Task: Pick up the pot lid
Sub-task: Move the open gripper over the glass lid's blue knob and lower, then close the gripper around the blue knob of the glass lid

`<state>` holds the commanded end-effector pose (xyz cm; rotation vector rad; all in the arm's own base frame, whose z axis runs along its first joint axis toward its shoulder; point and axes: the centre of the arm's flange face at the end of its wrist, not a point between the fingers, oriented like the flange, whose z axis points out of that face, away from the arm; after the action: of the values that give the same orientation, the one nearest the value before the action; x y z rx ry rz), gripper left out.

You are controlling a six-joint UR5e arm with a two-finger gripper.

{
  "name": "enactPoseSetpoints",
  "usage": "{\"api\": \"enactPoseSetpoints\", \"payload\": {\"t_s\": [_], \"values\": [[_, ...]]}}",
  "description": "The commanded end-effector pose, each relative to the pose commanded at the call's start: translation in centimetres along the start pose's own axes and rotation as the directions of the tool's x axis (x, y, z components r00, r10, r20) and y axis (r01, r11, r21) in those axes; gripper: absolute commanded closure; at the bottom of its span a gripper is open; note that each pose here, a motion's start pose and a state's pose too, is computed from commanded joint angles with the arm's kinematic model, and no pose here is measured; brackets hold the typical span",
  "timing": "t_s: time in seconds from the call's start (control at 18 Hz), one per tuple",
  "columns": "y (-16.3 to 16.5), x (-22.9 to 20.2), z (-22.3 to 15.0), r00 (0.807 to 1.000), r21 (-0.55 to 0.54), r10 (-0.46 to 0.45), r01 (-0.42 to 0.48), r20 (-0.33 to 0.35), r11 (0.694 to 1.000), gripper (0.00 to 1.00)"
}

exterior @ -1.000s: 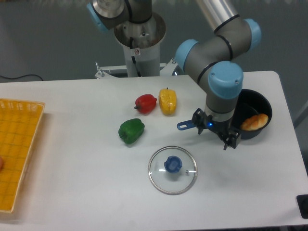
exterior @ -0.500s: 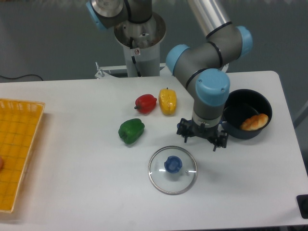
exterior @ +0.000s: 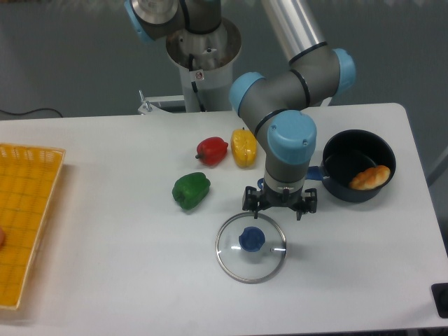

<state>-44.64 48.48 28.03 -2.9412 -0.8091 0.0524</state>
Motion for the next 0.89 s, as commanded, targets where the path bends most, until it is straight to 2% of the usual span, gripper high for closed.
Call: {"api": "enactPoseSetpoints", "payload": {"t_s": [0.39, 0.89], "values": [[-0.7, 2.4, 3.2, 0.999, -0.041, 0.029, -0.029, -0.020, 0.999, 0.00], [-0.8, 3.5, 4.6, 0.998, -0.060, 0.049, -0.051, -0.030, 0.997, 0.00]]}}
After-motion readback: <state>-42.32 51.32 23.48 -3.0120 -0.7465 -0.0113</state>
